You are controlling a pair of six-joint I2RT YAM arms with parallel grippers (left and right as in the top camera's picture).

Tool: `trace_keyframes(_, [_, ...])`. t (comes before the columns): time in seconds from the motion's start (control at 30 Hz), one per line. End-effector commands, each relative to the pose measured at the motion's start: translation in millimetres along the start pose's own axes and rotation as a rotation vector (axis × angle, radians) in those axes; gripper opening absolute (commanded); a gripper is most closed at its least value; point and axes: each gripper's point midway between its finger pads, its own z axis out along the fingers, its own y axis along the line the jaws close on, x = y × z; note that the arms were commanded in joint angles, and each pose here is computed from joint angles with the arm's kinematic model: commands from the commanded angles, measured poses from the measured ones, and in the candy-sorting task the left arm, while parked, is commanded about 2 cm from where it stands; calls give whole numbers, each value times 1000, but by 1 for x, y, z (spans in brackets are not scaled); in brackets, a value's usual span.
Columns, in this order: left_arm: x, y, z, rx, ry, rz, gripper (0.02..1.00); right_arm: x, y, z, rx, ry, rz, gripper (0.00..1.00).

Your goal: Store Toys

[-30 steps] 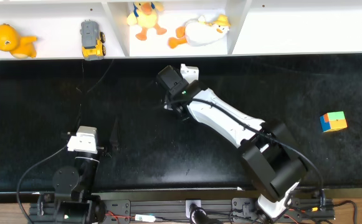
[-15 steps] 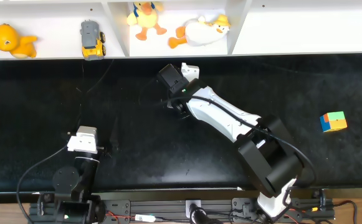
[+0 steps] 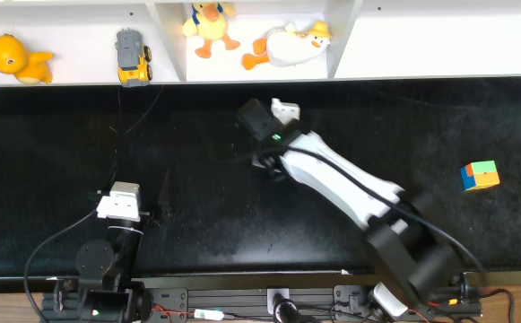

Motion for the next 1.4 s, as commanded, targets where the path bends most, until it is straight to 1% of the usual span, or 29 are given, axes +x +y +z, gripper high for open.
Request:
trace_keyframes(0.03, [-1,0,-1,-4,-4,20,998,0,-48,-26,-11,-41,52,130])
trace_keyframes(0.13, [-1,0,-1,-4,-4,20,998,0,-83,-35,-17,-35,50,108])
trace_keyframes(0.2, [0,0,-1,-4,-4,20,996,-5,-107,-42,4,-36,52,102])
trace_keyframes(0.27, [-1,0,-1,-4,-4,20,998,-11,-129,-49,17,-34,32,91])
trace_keyframes(0.47, [-1,0,-1,-4,-4,20,998,-37,-172,-64,42,-36,-19,95])
trace_keyframes(0.53, [-1,0,-1,-4,-4,20,998,-51,-175,-71,43,-65,-62,99])
trace_keyframes(0.6, [-1,0,-1,-4,-4,20,998,-69,-173,-79,44,-101,-137,126])
trace_keyframes(0.63, [-1,0,-1,-4,-4,20,998,-79,-172,-84,48,-117,-185,128])
trace_keyframes(0.67, [-1,0,-1,-4,-4,20,998,-86,-171,-86,56,-128,-214,123])
trace_keyframes(0.8, [-1,0,-1,-4,-4,20,998,-118,-174,-90,123,-158,-300,141])
trace_keyframes(0.9, [-1,0,-1,-4,-4,20,998,-139,-174,-85,162,-163,-323,141])
trace_keyframes(1.03, [-1,0,-1,-4,-4,20,996,-163,-175,-76,207,-169,-321,139])
trace_keyframes(1.27, [-1,0,-1,-4,-4,20,998,-194,-173,-56,211,-190,-300,156])
trace_keyframes(1.33, [-1,0,-1,-4,-4,20,998,-204,-169,-50,190,-217,-294,180])
trace_keyframes(1.4, [-1,0,-1,-4,-4,20,998,-211,-164,-45,175,-235,-289,183])
